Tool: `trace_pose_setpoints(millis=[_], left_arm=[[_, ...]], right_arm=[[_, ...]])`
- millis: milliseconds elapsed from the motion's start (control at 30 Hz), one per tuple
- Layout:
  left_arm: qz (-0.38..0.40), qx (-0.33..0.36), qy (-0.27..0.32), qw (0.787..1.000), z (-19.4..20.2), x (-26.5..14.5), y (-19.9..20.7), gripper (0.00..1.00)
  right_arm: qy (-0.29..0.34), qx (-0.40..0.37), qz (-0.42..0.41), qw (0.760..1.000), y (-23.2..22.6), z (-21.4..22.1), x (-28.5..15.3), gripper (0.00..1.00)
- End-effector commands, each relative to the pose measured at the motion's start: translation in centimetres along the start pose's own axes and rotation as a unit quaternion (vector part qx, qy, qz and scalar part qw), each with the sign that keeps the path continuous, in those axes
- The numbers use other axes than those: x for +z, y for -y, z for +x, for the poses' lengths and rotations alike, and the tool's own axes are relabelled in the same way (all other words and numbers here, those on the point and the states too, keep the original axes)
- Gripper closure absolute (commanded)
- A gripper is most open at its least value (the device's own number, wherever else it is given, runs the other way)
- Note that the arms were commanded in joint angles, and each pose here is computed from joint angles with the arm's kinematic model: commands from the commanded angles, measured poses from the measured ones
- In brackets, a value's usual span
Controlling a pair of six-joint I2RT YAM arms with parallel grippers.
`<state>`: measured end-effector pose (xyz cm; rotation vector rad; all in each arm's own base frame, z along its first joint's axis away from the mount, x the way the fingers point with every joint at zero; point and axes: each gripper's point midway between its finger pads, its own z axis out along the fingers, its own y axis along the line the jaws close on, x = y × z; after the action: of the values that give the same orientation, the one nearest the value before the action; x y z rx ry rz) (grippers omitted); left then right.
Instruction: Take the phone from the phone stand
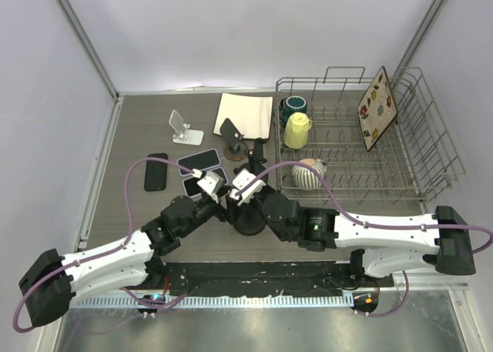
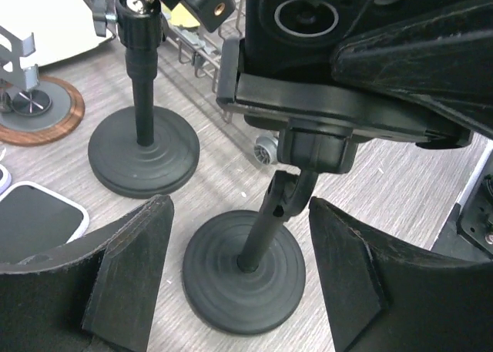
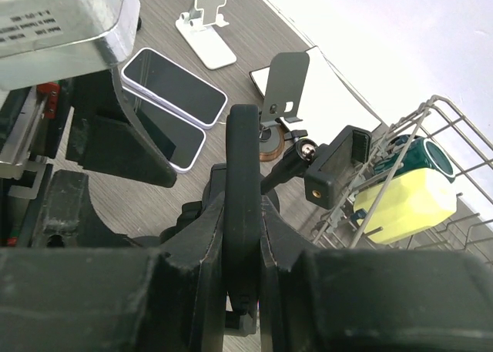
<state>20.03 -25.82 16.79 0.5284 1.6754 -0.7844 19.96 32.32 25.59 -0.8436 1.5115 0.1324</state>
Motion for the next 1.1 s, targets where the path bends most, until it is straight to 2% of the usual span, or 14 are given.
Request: trace_pose_setpoints(millis=[0, 233, 333, 367, 400, 433, 500, 533, 600, 867, 1067], left_arm=[[0.003, 0.018, 0.097, 0.995, -4.1, 0.7, 0.2, 0.25], [0.017, 0.014, 0.12, 0.993, -4.3, 1.3, 0.7, 0.27], [0.02, 0.014, 0.12, 0.992, -4.1, 1.8, 0.8, 0.33], [0.023, 0.016, 0.114, 0.993, -3.7, 2.0, 0.9, 0.42], [0.026, 0.015, 0.114, 0.993, -3.7, 2.1, 1.0, 0.48], [0.029, 0.016, 0.112, 0.993, -3.6, 2.2, 1.1, 0.61], [0.035, 0.016, 0.106, 0.994, -3.4, 2.5, 1.4, 0.74], [0.037, 0.017, 0.105, 0.994, -3.3, 2.6, 1.4, 0.88], [0.048, 0.02, 0.098, 0.994, -3.0, 2.7, 1.8, 1.0], [0.106, 0.04, 0.079, 0.99, -1.5, 2.1, 3.9, 1.0], [0.089, 0.018, 0.075, 0.993, -0.9, 1.6, 3.2, 1.0]], right_arm=[[0.041, 0.06, -0.017, 0.997, -0.5, -2.2, -0.2, 0.99], [0.042, 0.061, -0.02, 0.997, -0.6, -2.0, -0.1, 0.99], [0.041, 0.061, -0.024, 0.997, -0.9, -2.0, -0.1, 0.99], [0.041, 0.061, -0.024, 0.997, -0.8, -2.0, -0.1, 0.99], [0.039, 0.061, -0.023, 0.997, -0.8, -2.0, -0.1, 0.99], [0.04, 0.062, -0.024, 0.997, -0.8, -2.0, -0.1, 0.99], [0.04, 0.06, -0.025, 0.997, -0.9, -1.9, -0.1, 0.99], [0.04, 0.061, -0.025, 0.997, -0.9, -2.0, -0.1, 0.99], [0.042, 0.062, -0.024, 0.997, -0.9, -2.0, -0.1, 0.99], [0.039, 0.064, -0.022, 0.997, -0.3, -1.2, 1.4, 0.99], [0.048, 0.095, -0.019, 0.994, 1.0, -1.8, 1.9, 0.99]])
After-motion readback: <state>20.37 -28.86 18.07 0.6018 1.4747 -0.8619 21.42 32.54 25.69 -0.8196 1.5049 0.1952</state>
